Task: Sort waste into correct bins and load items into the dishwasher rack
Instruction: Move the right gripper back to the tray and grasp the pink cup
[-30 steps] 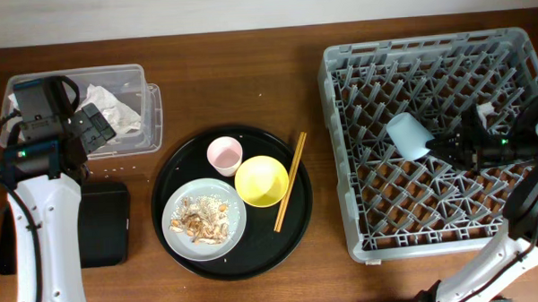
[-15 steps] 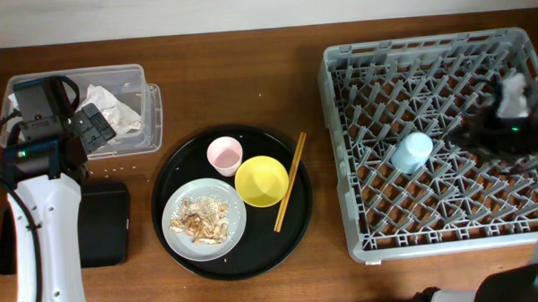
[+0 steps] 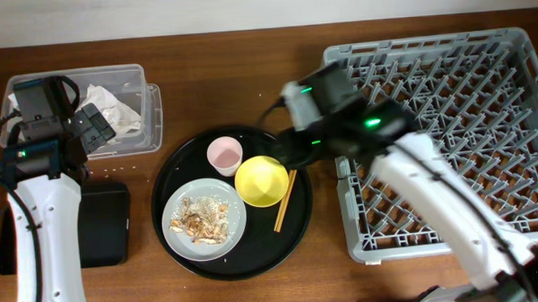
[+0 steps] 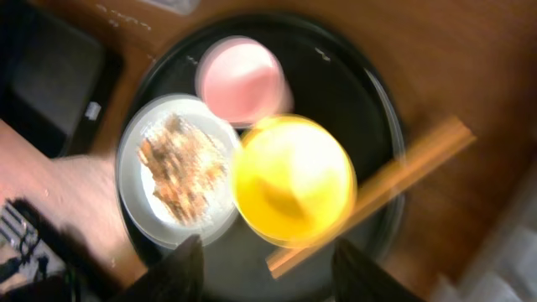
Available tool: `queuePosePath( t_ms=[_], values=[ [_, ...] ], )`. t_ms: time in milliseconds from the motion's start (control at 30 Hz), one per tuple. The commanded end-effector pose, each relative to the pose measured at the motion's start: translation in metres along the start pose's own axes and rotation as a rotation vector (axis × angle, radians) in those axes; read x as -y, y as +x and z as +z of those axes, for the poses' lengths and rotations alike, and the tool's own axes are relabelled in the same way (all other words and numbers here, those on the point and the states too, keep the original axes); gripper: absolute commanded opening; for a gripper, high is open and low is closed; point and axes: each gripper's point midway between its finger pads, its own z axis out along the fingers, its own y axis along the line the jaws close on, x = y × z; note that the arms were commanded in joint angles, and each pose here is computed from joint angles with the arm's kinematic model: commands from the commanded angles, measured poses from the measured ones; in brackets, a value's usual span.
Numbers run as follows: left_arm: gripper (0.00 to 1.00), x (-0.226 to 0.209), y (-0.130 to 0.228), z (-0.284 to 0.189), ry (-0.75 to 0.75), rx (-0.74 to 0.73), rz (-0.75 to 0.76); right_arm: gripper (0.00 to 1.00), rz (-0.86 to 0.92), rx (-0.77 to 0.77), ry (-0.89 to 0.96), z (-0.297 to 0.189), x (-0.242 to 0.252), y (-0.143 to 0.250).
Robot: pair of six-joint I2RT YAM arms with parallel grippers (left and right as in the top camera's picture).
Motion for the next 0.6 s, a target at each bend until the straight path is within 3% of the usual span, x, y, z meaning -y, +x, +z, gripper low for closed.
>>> queuePosePath(
  t_ms=[0, 167, 333, 567],
  values=[
    [0.99, -0.004, -0.003, 0.0, -0.013, 0.006, -0.002, 0.34, 0.077, 0.016, 0.038, 0.045, -0.026, -0.005],
    [0.99, -0.004, -0.003, 0.0, -0.013, 0.006, -0.002, 0.33, -0.018, -0.111, 0.033, 0.091, -0.062, -0.01],
    [0.99, -0.004, -0.003, 0.0, -0.013, 0.006, -0.002, 0.31, -0.036, -0.229, 0.091, 0.115, -0.061, -0.019],
    [0.99, -0.004, -0.003, 0.0, -0.013, 0.006, -0.002, 0.32, -0.096, -0.119, 0.186, 0.15, -0.059, -0.036]
  ],
)
